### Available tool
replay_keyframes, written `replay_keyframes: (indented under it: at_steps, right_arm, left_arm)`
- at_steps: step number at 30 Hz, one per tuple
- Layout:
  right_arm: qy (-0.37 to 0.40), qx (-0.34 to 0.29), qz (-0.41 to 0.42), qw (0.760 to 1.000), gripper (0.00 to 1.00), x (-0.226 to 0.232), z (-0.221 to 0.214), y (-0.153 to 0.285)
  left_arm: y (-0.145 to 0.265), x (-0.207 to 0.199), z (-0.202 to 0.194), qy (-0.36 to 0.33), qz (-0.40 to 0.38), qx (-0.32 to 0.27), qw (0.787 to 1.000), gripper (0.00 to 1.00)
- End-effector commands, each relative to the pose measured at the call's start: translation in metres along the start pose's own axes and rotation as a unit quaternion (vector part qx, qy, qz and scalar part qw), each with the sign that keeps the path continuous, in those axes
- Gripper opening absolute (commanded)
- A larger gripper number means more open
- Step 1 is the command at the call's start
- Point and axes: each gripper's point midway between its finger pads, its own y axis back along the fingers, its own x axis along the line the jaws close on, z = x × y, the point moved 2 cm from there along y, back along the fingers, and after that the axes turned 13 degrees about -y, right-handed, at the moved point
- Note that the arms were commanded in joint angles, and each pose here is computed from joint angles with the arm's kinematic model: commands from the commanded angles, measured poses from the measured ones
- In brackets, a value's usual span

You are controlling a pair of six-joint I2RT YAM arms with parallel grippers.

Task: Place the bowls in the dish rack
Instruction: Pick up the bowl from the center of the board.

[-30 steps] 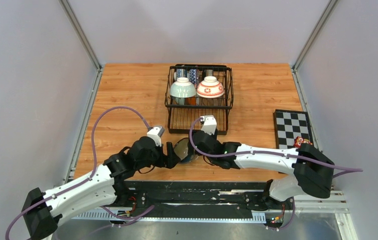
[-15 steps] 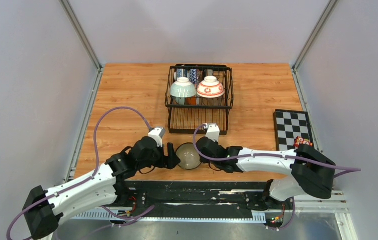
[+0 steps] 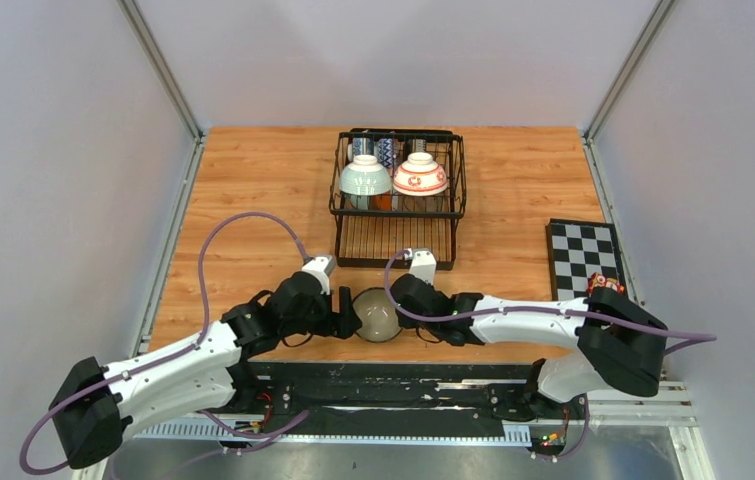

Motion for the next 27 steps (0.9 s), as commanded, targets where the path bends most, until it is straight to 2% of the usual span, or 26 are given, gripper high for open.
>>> replay_keyframes:
  at_steps: [1, 2, 3, 12, 20, 27]
  right_arm:
    - [0.007, 0.015, 0.008, 1.0, 0.08, 0.002, -0.005, -0.004]
    - [0.011, 0.016, 0.011, 1.0, 0.03, 0.003, -0.005, -0.003]
    - [0.015, 0.017, 0.015, 1.0, 0.03, 0.004, -0.004, -0.003]
    - [0.039, 0.006, 0.031, 0.999, 0.03, 0.008, 0.004, 0.009]
    - [0.077, -0.04, 0.012, 0.996, 0.03, 0.017, 0.026, 0.029]
    - [0.11, -0.07, 0.005, 0.991, 0.03, 0.032, 0.041, 0.045]
  left_arm:
    - [-0.002, -0.007, 0.017, -0.007, -0.005, -0.019, 1.0, 0.82]
    - [-0.003, -0.007, 0.017, -0.009, -0.003, -0.016, 1.0, 0.82]
    - [-0.004, -0.008, 0.018, -0.01, -0.002, -0.016, 1.0, 0.82]
    - [-0.009, -0.01, 0.026, -0.006, 0.007, -0.008, 1.0, 0.82]
    - [-0.015, -0.012, 0.026, -0.016, 0.015, 0.017, 1.0, 0.71]
    - [-0.024, -0.018, 0.026, -0.025, 0.019, 0.03, 0.999, 0.66]
